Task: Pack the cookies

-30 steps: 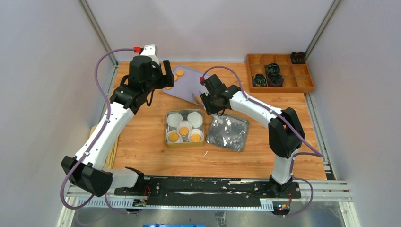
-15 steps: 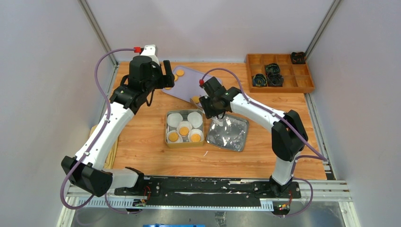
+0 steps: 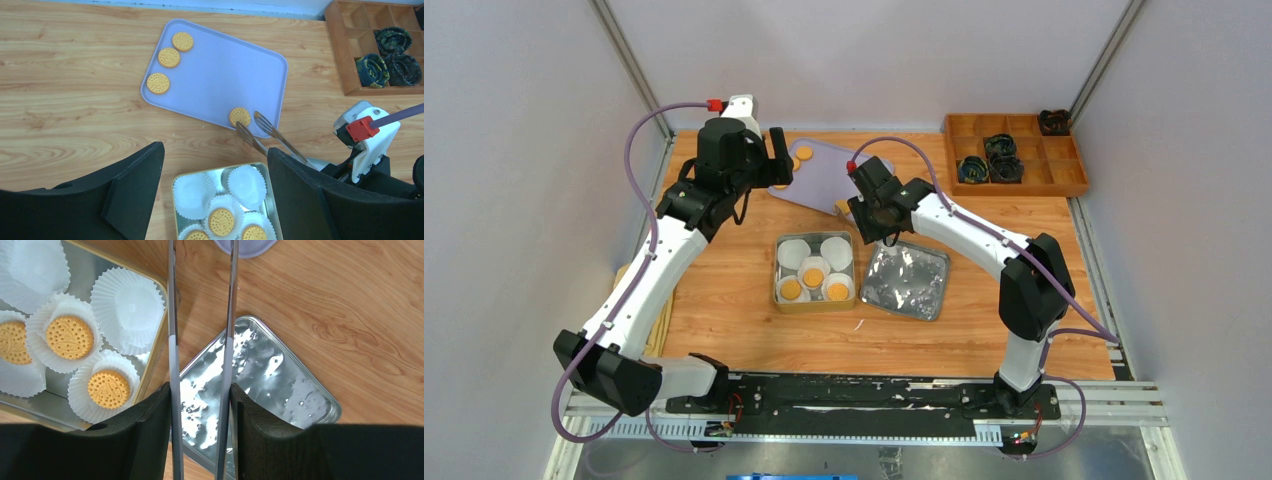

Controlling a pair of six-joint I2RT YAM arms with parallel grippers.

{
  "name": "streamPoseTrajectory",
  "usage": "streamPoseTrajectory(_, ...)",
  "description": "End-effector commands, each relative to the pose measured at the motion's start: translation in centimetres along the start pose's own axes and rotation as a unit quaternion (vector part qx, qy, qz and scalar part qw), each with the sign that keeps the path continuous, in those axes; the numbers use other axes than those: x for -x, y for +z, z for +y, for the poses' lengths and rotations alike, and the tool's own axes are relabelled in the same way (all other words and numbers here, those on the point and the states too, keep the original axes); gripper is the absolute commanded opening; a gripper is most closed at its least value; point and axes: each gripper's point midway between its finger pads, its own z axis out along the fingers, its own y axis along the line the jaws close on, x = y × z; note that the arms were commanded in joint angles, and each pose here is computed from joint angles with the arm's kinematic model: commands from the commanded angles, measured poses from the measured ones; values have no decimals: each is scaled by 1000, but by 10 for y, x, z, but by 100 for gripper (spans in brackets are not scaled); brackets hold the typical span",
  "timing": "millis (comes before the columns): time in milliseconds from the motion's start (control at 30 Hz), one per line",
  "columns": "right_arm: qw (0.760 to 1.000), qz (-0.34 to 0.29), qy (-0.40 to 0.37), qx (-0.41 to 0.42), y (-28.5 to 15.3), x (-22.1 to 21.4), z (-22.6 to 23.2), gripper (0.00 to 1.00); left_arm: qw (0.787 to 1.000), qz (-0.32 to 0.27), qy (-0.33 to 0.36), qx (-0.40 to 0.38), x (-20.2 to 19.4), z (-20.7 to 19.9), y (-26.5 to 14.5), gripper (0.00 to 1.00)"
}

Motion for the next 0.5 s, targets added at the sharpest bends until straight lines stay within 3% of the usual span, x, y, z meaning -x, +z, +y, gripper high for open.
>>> streamPoseTrajectory(0, 1000, -21, -7, -19, -9, 15, -2, 8, 1000, -8, -1, -4, 2, -1, -3, 81)
streamPoseTrajectory(133, 999, -29, -12, -18, -10, 23, -1, 9, 1000, -7, -1, -6, 1, -2, -3, 81)
streamPoseTrajectory(233, 1000, -23, -14, -12, -5, 23, 2, 22, 1000, -6, 0, -5, 0, -1, -2, 81)
streamPoseTrajectory(467, 1000, -3, -13, -10, 10, 20, 6, 32, 1000, -4, 1, -2, -1, 0, -1, 81)
